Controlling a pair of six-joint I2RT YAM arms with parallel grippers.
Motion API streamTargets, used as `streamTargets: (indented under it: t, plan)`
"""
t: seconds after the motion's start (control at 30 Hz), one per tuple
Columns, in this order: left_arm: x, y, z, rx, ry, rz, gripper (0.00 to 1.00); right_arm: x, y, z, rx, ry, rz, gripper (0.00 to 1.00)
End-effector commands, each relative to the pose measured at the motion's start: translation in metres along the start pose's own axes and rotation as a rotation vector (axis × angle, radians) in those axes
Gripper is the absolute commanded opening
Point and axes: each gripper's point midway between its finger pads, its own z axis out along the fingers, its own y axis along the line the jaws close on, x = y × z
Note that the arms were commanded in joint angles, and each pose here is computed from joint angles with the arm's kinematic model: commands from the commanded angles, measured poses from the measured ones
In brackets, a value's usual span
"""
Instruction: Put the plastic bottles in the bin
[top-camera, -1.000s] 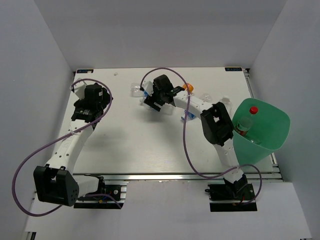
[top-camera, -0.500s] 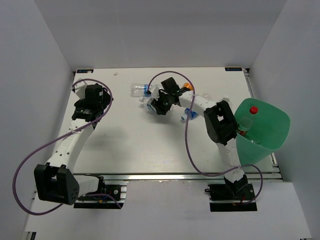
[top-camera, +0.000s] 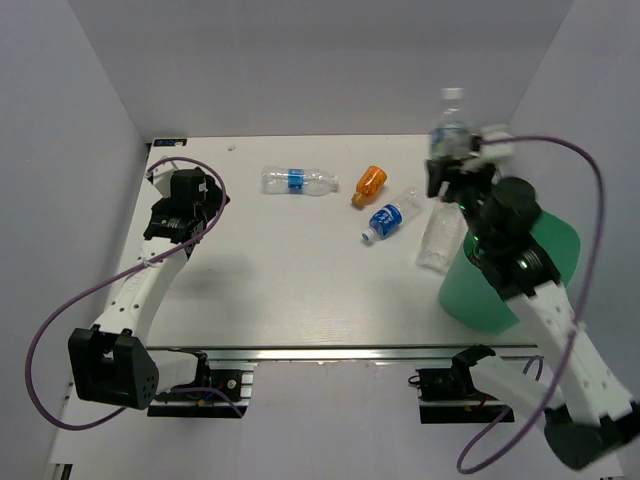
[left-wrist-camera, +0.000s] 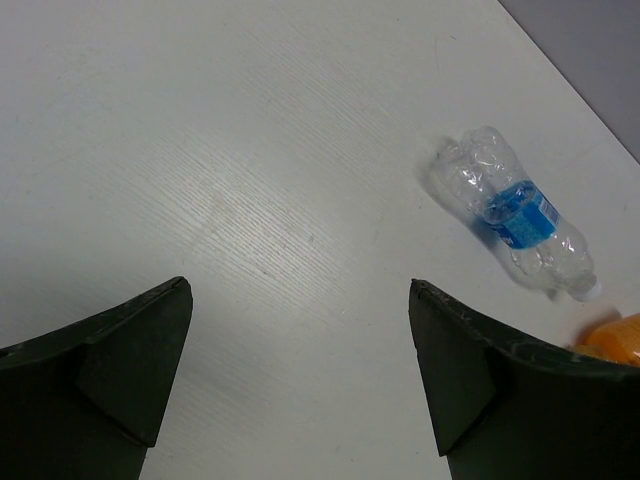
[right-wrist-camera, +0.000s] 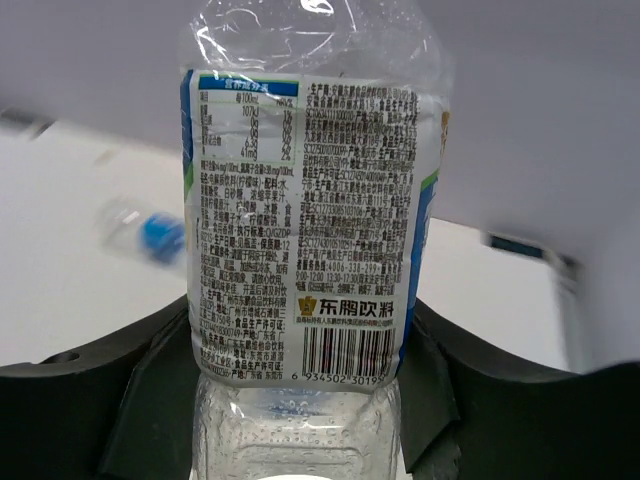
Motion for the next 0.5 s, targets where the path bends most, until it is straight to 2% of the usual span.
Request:
streamTargets:
  t: [0.0,0.03,0.13,0.23,0.27,0.3,0.33,0.47]
  plan:
    - [-0.006,-0.009,-0.002,0.04,-0.003,-0.001,0.98,0.03,-0.079,-0.064,0.436,0.015,0.178,0.33]
    - [-0.006,-0.01,-0.002,0.044,-0.003,-0.002,0.98,0.036,-0.103,-0.087,0.583,0.011,0.199,0.33]
    - [-0.006,-0.014,-0.002,0.062,0.002,-0.003,0.98,0.062,-0.13,-0.141,0.812,0.02,0.267,0.34]
    - [-0.004,-0.018,0.0,0.078,0.013,-0.008,0.98,0.092,-0.14,-0.172,0.949,0.066,0.31,0.39]
    - [-0.003,-0.019,0.0,0.083,0.018,-0.002,0.98,0.095,-0.14,-0.174,0.951,0.073,0.31,0.46]
    - [-0.004,-0.02,0.0,0.085,0.02,0.0,0.98,0.095,-0.137,-0.173,0.932,0.08,0.31,0.72]
    - [-0.002,-0.02,0.001,0.081,0.028,0.002,0.98,0.095,-0.136,-0.173,0.921,0.098,0.291,0.89]
    - [-0.002,-0.02,0.001,0.074,0.033,0.001,0.98,0.067,-0.135,-0.161,0.858,0.078,0.248,0.89]
